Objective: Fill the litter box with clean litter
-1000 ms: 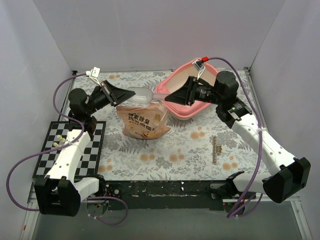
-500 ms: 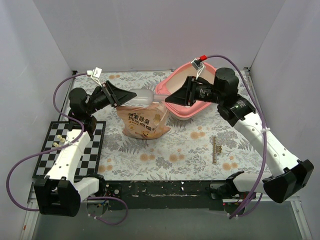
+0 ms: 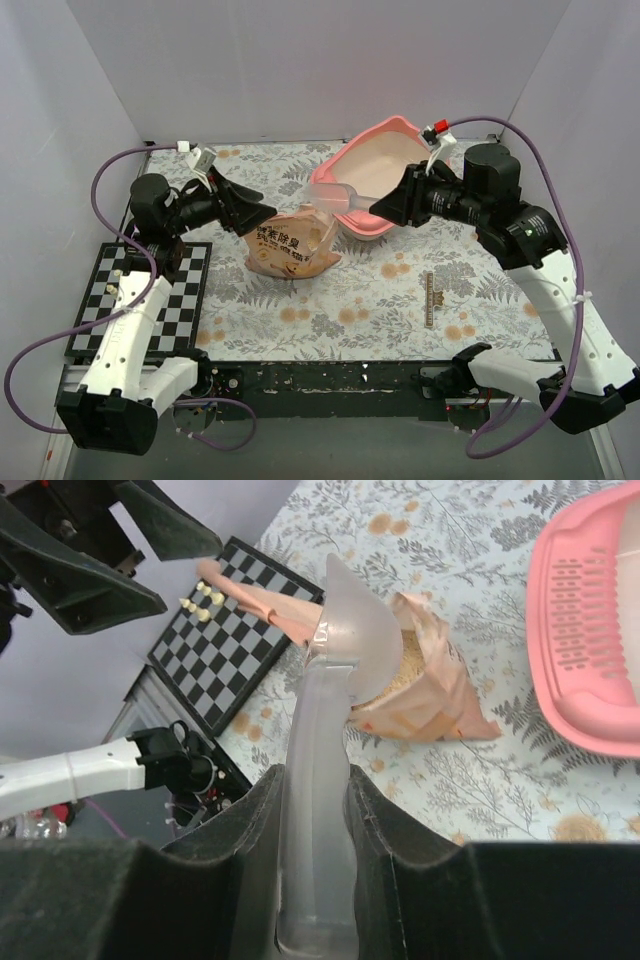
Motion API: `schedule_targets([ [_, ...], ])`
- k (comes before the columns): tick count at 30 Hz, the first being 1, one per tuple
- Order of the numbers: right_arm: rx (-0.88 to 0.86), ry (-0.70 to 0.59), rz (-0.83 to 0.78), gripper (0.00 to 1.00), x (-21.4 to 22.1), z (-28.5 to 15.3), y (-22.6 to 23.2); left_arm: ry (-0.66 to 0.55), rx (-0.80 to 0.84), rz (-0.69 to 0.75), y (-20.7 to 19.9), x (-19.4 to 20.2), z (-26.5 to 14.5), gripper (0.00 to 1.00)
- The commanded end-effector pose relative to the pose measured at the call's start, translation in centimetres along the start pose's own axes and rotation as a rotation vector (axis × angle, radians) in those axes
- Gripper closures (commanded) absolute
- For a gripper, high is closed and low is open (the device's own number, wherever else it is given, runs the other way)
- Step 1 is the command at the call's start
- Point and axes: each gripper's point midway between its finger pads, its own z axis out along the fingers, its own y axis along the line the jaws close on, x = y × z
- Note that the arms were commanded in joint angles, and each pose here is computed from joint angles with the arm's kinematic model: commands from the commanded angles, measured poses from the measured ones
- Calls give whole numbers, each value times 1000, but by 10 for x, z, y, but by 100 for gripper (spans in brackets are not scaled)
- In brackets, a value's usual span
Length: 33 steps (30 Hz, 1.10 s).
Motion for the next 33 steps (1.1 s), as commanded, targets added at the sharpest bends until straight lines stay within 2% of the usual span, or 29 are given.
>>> schedule_targets([
  [1,77,9,-60,99,9,-21,-9,46,-71,260,4,3,-6,28],
  [5,88,15,-79,99,12,-29,-9,48,-131,392,12,1,-7,27],
  [10,96,40,-97,99,17,-31,-11,92,-146,457,21,7,-1,27],
  [17,84,56,-102,99,18,-30,-10,198,-54,450,24,46,14,27],
  [23,82,73,-103,99,16,-26,-9,295,-88,447,37,81,16,28],
  [28,91,107,-102,99,15,-19,-13,361,-136,443,51,106,14,34],
  [33,78,145,-101,99,14,-11,-13,391,-228,488,68,112,10,44],
])
